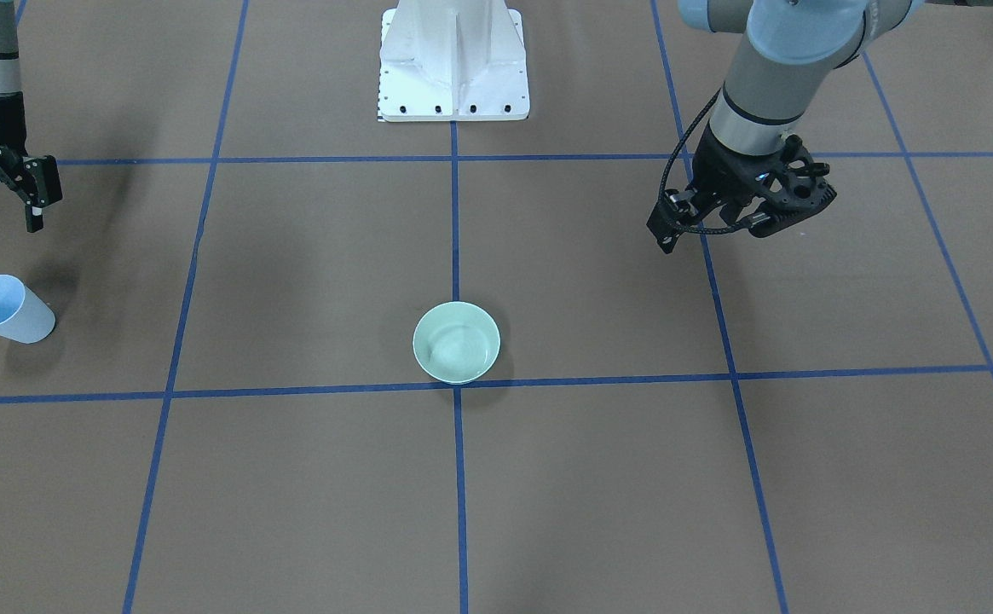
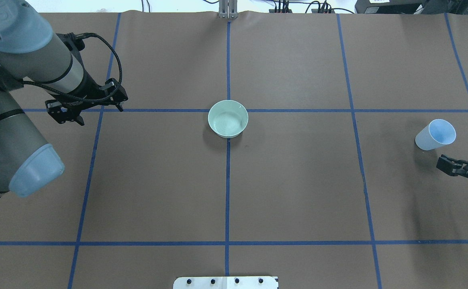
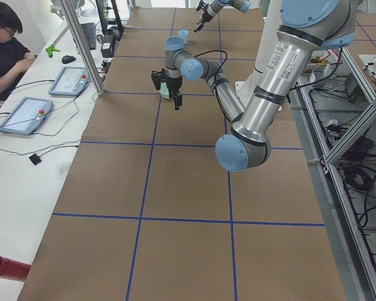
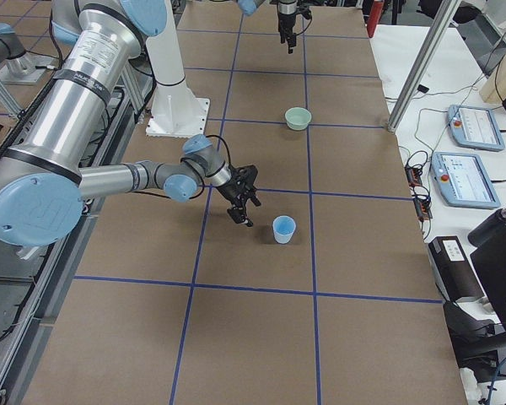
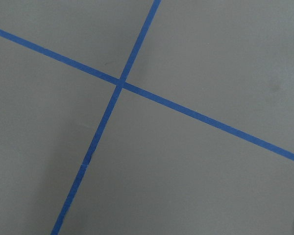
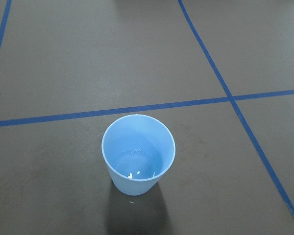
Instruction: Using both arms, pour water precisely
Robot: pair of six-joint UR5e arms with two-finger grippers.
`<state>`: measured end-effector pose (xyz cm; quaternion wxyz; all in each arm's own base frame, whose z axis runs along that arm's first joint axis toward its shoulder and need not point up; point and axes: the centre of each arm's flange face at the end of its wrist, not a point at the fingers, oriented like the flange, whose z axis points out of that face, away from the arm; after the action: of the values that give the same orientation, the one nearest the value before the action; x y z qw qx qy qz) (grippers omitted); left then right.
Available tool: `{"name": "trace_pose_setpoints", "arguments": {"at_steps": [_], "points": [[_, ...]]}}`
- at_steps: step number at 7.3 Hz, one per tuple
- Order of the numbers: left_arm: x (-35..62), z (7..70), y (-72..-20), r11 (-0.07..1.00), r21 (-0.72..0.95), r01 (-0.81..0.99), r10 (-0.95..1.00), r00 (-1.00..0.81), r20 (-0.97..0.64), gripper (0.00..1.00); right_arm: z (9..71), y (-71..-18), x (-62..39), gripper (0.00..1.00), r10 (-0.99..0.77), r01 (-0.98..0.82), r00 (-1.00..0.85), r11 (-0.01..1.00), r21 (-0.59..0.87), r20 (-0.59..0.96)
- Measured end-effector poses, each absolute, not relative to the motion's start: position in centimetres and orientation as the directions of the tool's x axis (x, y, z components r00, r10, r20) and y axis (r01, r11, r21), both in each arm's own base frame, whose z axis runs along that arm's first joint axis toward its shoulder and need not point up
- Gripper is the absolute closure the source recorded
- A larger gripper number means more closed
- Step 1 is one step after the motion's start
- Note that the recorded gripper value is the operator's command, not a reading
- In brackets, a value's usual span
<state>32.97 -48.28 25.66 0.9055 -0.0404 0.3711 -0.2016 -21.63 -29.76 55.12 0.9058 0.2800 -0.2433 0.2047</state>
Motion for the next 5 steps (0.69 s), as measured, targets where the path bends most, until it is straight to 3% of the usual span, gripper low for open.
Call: {"name": "trace_pose_setpoints", "arguments": {"at_steps": [5], "points": [[33.2,25.9,-48.4,0.915,-0.225,0.334,-0.396,0.646,-0.653,0.0,57.0,-31.2,-24.8,0.02,0.222,-0.55,0.786,0.677,0.489,0.577]]}}
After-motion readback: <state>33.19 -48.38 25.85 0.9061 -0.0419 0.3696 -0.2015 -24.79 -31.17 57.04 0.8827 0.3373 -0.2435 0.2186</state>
